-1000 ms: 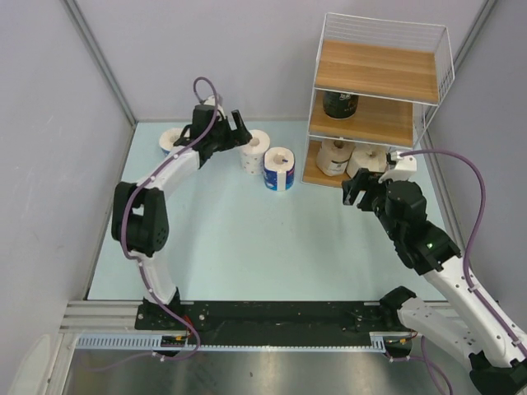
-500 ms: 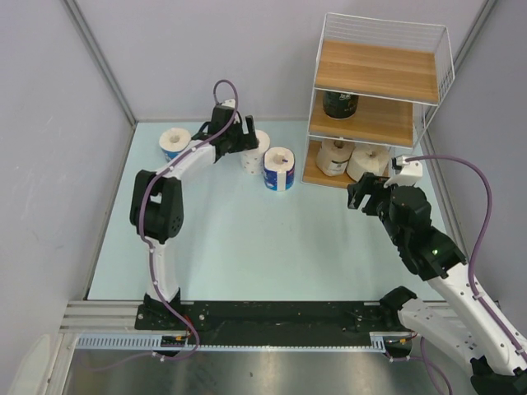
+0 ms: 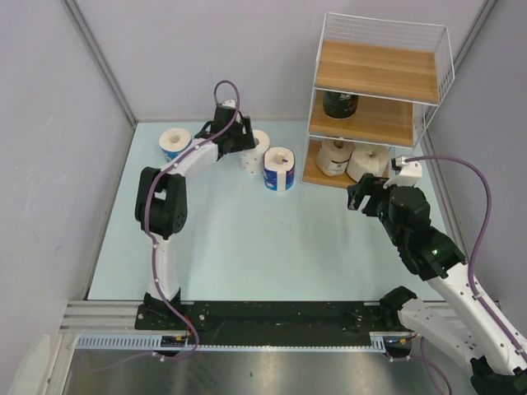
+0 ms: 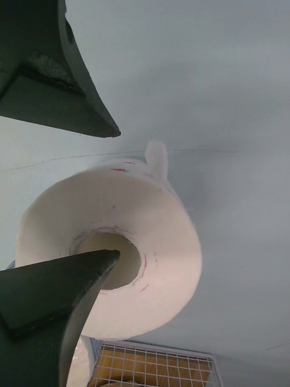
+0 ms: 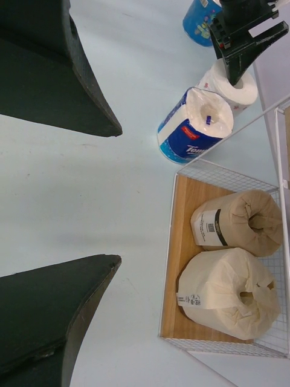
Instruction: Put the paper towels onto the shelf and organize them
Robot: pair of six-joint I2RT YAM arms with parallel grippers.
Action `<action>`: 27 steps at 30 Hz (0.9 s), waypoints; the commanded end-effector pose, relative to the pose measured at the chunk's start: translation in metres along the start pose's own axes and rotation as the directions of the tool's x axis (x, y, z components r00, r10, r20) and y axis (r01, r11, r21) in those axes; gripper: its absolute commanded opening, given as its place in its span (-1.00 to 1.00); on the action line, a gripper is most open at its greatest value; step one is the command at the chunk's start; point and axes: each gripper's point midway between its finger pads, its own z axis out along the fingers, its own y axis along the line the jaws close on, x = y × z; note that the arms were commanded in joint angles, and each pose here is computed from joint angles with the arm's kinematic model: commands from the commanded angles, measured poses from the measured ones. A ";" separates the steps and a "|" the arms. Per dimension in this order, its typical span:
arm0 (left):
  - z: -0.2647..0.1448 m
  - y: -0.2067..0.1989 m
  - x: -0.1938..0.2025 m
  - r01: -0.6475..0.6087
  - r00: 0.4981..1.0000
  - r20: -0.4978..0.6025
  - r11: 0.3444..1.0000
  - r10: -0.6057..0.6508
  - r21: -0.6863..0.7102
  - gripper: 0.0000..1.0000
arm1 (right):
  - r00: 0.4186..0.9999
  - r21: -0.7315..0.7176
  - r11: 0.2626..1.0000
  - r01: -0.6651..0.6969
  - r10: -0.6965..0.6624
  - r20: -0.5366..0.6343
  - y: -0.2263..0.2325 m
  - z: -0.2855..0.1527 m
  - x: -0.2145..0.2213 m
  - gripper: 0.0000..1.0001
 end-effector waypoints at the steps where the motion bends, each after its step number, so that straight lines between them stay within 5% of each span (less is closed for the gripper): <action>1: -0.001 -0.002 -0.005 0.007 1.000 0.001 1.000 -0.007 0.000 0.52 | 1.000 0.016 1.000 -0.013 0.012 0.013 -0.002 -0.001 -0.003 0.67; 11: -0.018 -0.012 0.023 0.044 0.998 -0.047 0.994 -0.039 0.103 -0.04 | 1.000 0.009 1.000 -0.023 0.023 0.005 0.000 0.003 0.000 0.67; 27: -0.131 0.019 0.059 0.034 0.999 -0.016 0.996 -0.033 0.080 -0.09 | 1.000 -0.030 1.000 -0.010 0.009 -0.028 0.014 0.020 0.008 0.67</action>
